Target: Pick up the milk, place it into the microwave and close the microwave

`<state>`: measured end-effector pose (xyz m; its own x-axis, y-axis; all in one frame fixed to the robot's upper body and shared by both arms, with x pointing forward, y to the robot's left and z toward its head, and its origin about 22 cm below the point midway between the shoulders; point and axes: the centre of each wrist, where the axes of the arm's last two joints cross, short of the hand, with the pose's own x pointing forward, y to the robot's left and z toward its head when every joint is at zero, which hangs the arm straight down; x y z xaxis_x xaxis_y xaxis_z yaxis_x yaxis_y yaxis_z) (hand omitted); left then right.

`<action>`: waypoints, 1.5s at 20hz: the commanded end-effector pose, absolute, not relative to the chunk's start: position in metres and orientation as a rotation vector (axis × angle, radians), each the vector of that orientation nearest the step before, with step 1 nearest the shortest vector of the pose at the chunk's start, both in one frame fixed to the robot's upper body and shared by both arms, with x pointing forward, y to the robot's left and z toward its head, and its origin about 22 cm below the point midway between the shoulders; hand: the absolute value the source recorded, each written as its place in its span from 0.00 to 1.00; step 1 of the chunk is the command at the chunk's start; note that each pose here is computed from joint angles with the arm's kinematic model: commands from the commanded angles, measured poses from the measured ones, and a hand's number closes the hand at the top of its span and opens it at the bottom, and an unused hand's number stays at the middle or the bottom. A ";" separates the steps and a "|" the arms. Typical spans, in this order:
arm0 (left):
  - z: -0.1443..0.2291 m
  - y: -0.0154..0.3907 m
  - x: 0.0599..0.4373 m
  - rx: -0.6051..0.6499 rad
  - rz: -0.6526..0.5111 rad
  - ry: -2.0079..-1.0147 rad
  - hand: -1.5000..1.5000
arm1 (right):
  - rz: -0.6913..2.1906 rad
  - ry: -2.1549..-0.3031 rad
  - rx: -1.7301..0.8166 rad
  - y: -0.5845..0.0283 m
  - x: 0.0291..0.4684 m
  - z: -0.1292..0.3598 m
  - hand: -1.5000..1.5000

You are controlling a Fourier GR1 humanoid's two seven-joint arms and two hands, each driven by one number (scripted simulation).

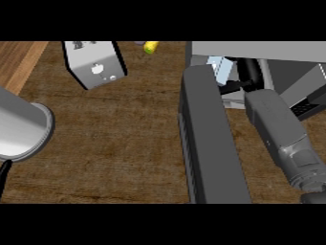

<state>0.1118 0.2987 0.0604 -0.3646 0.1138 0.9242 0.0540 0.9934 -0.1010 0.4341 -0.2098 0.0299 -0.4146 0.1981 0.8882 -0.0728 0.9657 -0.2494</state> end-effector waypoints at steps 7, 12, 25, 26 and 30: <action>0.068 0.293 0.123 -0.181 0.015 -1.964 0.00 | 0.332 -1.981 -0.298 -0.219 0.448 0.052 1.00; 0.067 0.292 0.138 -0.140 -0.002 -1.978 0.00 | 0.200 -1.975 -0.408 -0.201 0.455 0.068 1.00; 0.076 0.285 0.144 -0.119 -0.089 -1.984 0.00 | 0.280 -1.938 -0.873 -0.215 0.454 0.066 0.00; 0.073 0.282 0.146 -0.117 -0.096 -1.975 0.00 | 0.285 -1.944 -0.890 -0.214 0.457 0.073 0.00; 0.075 0.279 0.151 -0.134 -0.122 -1.969 0.00 | 0.278 -1.868 -0.810 -0.204 0.457 0.070 0.00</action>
